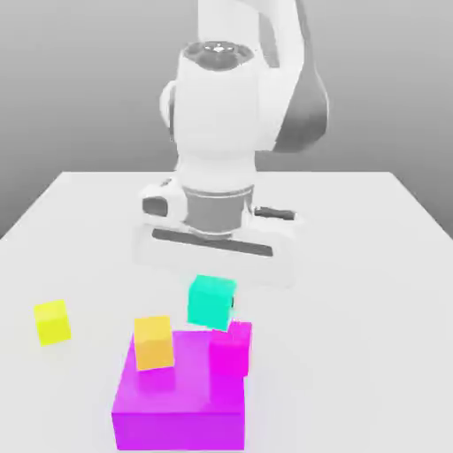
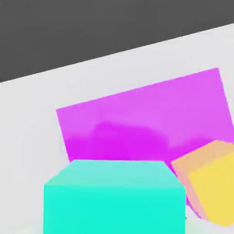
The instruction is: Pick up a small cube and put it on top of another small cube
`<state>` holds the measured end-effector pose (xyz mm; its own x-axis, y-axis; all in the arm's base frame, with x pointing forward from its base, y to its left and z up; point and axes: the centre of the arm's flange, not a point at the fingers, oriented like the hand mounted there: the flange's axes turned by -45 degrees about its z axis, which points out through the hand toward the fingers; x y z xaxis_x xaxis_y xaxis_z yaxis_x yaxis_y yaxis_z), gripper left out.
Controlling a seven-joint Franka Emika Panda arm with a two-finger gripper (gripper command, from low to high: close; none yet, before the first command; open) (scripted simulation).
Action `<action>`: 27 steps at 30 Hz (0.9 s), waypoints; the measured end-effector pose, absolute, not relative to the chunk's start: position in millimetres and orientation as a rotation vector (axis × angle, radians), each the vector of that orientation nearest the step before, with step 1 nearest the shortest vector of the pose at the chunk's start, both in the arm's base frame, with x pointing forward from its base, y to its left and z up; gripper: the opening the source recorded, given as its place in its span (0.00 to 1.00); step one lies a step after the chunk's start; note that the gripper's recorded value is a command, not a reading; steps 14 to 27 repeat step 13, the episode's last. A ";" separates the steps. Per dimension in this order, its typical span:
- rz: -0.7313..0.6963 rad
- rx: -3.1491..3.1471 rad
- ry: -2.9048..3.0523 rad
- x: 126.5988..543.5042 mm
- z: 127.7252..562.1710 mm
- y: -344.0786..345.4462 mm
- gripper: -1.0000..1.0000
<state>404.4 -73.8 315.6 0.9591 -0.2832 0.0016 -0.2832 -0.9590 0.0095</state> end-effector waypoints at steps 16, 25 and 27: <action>0.000 3.107 -0.471 393.8 262.4 -101.7 1.00; 0.000 3.107 -0.471 393.8 262.4 -101.7 1.00; 0.000 3.107 -0.471 393.8 262.4 -101.7 1.00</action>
